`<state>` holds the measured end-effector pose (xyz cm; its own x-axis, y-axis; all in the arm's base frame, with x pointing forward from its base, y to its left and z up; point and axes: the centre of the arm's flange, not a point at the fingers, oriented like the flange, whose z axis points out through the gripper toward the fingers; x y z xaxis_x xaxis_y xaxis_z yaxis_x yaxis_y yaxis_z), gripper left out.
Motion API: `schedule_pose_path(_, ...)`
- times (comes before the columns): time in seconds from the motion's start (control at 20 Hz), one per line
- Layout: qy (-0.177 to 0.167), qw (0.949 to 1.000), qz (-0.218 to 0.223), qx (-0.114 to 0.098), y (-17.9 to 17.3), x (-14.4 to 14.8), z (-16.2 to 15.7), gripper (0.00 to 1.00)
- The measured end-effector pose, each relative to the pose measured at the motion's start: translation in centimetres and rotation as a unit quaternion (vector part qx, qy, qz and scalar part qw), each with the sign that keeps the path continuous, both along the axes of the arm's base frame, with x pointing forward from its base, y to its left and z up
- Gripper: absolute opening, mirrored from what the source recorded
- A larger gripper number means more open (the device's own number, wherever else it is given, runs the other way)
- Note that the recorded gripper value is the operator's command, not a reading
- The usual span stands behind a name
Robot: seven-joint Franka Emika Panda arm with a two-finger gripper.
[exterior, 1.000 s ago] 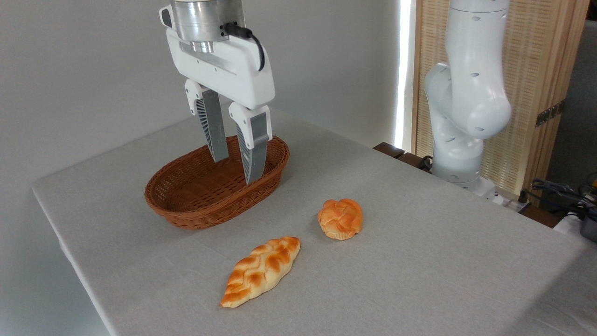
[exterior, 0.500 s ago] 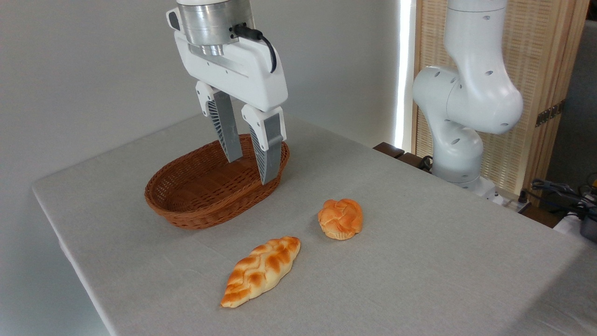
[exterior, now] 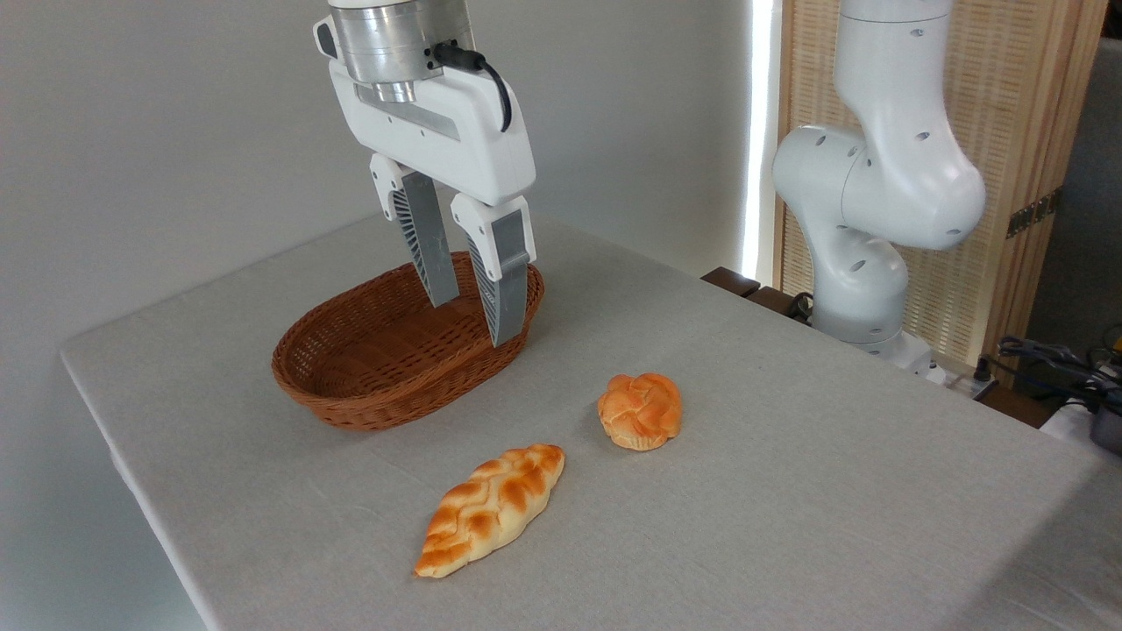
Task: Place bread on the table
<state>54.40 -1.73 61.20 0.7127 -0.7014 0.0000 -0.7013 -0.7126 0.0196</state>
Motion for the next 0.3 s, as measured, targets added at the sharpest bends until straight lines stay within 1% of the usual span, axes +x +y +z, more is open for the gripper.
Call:
schedule_pose_path(0.15,-0.002,0.9999,0.014,0.000,0.32,0.02,0.18,1.00)
schedule_pose_path(0.3,-0.002,0.9999,0.016,0.000,0.30,0.03,0.24,1.00)
